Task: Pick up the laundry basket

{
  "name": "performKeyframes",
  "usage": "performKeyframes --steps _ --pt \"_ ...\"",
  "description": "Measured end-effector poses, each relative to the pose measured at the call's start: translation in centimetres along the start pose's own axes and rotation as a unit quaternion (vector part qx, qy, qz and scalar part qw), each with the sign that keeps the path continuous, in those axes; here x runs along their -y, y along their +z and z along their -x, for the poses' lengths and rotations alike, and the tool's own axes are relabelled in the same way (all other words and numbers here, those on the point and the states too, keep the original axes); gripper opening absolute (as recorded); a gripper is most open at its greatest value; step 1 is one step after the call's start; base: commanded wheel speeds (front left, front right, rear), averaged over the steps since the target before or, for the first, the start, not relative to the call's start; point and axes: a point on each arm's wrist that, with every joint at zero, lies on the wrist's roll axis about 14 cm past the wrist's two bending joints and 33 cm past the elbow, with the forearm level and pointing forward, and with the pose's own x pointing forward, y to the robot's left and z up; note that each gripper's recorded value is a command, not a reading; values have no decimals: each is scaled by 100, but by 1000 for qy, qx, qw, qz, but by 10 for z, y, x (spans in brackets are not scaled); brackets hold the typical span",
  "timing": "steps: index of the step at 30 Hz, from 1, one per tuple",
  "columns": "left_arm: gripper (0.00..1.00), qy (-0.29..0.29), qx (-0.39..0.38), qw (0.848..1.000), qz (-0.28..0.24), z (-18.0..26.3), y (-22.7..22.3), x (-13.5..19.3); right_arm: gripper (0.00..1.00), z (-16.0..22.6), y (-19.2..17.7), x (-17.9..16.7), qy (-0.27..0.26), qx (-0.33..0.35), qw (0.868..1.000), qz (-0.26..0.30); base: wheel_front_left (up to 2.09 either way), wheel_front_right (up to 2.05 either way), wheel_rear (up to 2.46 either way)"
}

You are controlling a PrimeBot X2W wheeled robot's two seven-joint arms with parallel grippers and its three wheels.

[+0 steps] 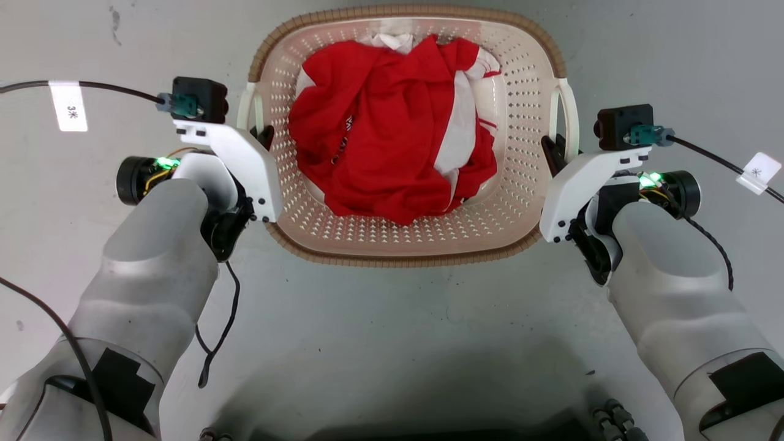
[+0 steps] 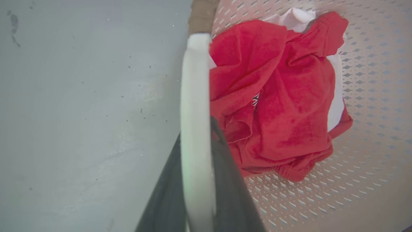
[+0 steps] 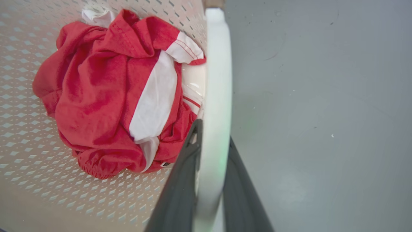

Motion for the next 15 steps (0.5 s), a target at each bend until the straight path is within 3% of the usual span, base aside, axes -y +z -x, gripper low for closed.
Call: performKeyframes --steps 15 --pt "0 1 -39 999 24 57 -8 15 0 50 3 -24 20 -47 999 -1 0 0 0"
